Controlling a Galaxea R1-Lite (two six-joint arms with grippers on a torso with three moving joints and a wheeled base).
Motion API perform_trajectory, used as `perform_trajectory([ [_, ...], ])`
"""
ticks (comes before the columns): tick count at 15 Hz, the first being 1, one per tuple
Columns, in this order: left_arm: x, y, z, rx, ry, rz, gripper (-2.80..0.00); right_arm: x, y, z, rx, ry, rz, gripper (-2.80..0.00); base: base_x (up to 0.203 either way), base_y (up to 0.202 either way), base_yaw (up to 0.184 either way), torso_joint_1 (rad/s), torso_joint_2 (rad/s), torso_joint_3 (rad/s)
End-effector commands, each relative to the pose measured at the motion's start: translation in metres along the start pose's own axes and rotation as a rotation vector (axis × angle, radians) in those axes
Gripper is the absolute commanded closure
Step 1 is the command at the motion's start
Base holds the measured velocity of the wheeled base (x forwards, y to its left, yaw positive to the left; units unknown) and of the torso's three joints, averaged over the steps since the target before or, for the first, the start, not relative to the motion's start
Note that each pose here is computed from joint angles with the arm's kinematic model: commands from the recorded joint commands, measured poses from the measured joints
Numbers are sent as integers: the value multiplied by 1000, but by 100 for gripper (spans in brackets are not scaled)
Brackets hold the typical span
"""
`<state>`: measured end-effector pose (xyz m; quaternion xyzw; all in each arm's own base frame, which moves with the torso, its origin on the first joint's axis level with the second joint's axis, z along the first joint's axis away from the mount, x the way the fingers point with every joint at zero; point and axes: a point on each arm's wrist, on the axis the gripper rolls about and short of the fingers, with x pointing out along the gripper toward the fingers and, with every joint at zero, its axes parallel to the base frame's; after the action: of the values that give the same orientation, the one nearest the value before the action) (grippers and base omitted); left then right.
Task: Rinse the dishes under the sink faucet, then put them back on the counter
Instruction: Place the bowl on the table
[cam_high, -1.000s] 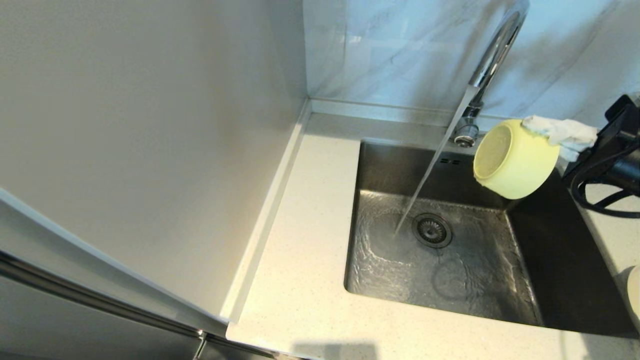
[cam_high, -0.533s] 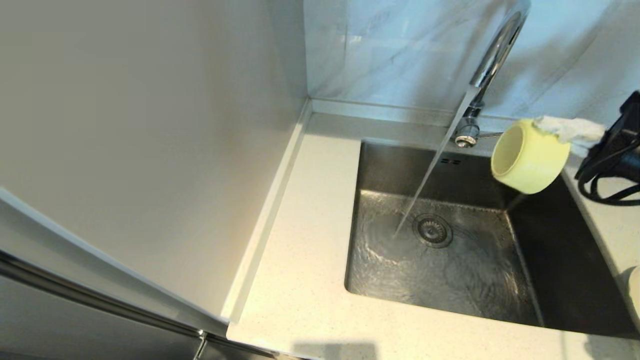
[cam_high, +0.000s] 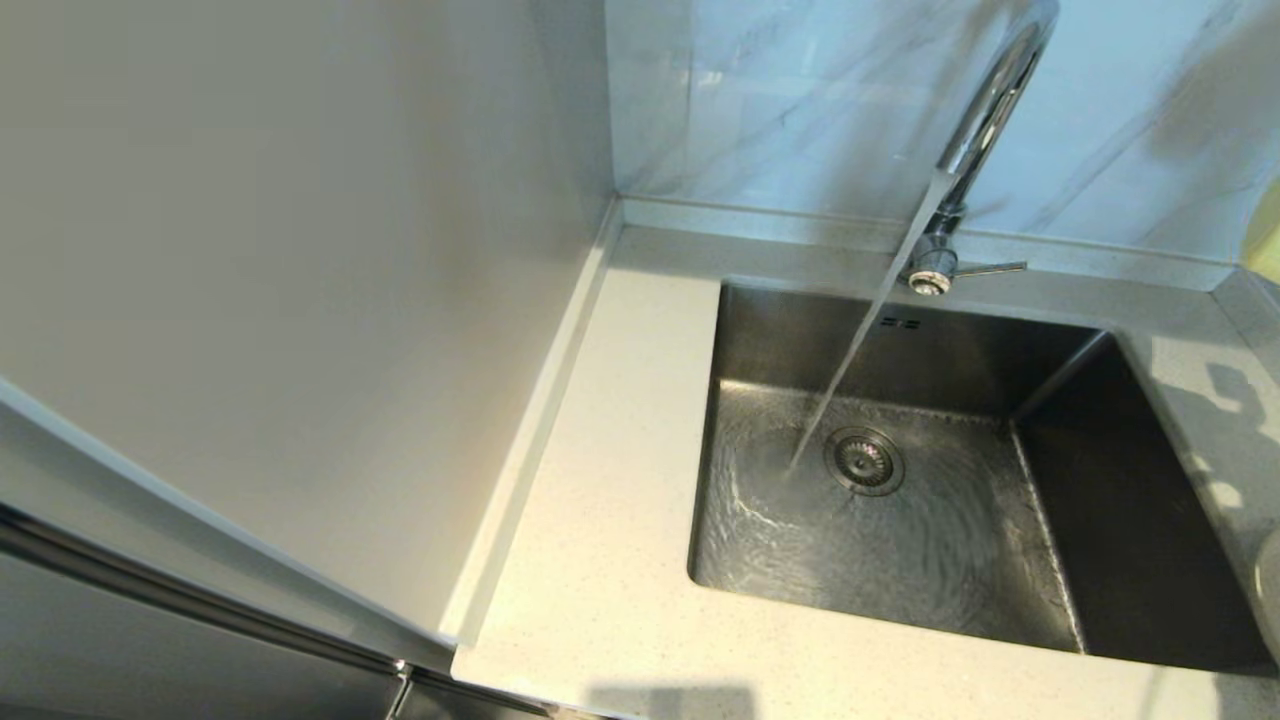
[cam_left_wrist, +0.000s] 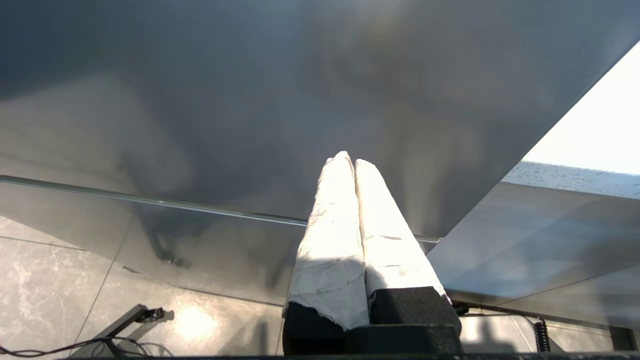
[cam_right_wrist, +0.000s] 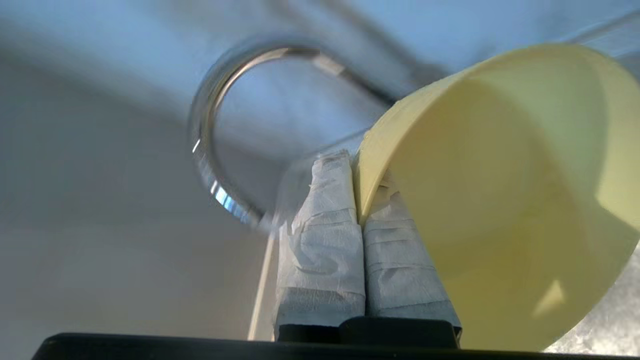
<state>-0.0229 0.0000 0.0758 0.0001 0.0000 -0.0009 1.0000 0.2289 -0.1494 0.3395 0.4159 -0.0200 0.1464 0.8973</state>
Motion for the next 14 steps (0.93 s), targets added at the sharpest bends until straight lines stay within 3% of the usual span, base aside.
perform_trajectory([
  [1, 0, 0, 0, 0, 1, 0, 0, 4, 9, -9, 70, -31, -73, 0, 0, 0, 0, 0, 0, 0],
  [3, 0, 0, 0, 0, 0, 0, 0, 25, 4, -40, 172, 12, -305, 0, 0, 0, 0, 0, 0, 0],
  [4, 0, 0, 0, 0, 0, 0, 0, 32, 2, -55, 91, 52, -407, 0, 0, 0, 0, 0, 0, 0],
  [6, 0, 0, 0, 0, 0, 0, 0, 42, -6, -74, -304, 168, -531, 0, 0, 0, 0, 0, 0, 0],
  [8, 0, 0, 0, 0, 0, 0, 0, 51, -23, -79, -699, 313, -593, 0, 0, 0, 0, 0, 0, 0],
  [9, 0, 0, 0, 0, -1, 0, 0, 57, -36, -79, -849, 382, -631, 0, 0, 0, 0, 0, 0, 0],
  [10, 0, 0, 0, 0, 0, 0, 0, 69, -53, -77, -935, 433, -674, 0, 0, 0, 0, 0, 0, 0],
  [12, 0, 0, 0, 0, 0, 0, 0, 87, -77, -70, -1013, 480, -721, 0, 0, 0, 0, 0, 0, 0],
  [14, 0, 0, 0, 0, 0, 0, 0, 92, -99, -69, -1040, 533, -726, 0, 0, 0, 0, 0, 0, 0],
])
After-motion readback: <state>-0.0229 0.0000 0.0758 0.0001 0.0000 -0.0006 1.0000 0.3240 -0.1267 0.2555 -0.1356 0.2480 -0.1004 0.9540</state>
